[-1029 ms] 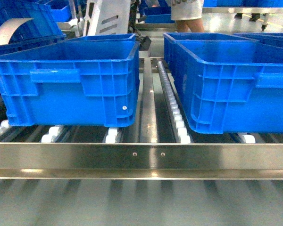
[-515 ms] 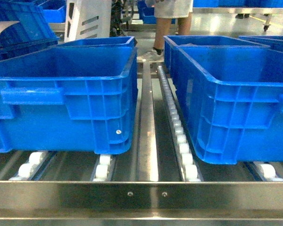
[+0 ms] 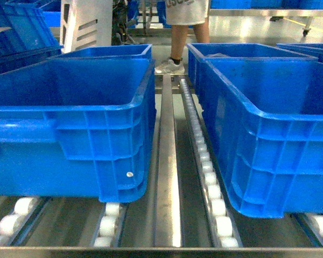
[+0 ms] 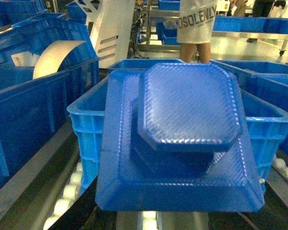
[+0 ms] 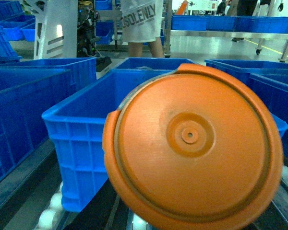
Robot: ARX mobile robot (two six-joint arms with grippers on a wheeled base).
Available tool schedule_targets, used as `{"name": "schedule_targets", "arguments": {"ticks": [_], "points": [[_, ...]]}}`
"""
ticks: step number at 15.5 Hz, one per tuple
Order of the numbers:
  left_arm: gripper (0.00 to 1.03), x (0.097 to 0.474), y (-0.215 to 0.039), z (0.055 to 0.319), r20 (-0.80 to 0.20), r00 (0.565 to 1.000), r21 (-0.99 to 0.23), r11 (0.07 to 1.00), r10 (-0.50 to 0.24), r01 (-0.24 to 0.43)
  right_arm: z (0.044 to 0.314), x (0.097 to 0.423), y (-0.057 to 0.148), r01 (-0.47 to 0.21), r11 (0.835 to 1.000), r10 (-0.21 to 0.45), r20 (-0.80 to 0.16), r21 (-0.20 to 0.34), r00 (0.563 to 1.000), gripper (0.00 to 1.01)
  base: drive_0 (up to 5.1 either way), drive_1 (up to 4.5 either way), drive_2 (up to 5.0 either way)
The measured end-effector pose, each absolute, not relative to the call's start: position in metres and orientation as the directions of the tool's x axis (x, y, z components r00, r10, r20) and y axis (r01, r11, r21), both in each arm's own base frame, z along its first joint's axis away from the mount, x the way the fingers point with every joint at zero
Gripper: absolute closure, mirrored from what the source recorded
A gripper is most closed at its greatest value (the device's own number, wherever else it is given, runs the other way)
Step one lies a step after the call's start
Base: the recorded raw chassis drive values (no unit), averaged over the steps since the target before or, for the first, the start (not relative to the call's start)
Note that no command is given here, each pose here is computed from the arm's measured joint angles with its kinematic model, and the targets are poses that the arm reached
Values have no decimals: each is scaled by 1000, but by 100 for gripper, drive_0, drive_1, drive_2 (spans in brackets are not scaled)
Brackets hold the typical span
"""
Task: Sort blue parts and orange caps into right shelf containers
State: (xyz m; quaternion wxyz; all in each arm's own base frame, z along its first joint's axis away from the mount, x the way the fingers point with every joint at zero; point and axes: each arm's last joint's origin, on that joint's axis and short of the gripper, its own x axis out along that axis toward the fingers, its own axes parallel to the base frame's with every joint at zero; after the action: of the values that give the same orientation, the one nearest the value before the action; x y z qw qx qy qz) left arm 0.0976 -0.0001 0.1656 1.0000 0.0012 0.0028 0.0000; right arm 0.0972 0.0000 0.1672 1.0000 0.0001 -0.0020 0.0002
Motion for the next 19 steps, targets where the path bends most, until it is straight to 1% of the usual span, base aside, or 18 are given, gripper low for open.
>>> {"name": "schedule_targets", "arguments": {"ticks": [19], "points": [[61,98,0,166,-5,1000,3,1000,0,0,167,97,0,0,1000,0,2,0,1000,61,0,0,0]]}}
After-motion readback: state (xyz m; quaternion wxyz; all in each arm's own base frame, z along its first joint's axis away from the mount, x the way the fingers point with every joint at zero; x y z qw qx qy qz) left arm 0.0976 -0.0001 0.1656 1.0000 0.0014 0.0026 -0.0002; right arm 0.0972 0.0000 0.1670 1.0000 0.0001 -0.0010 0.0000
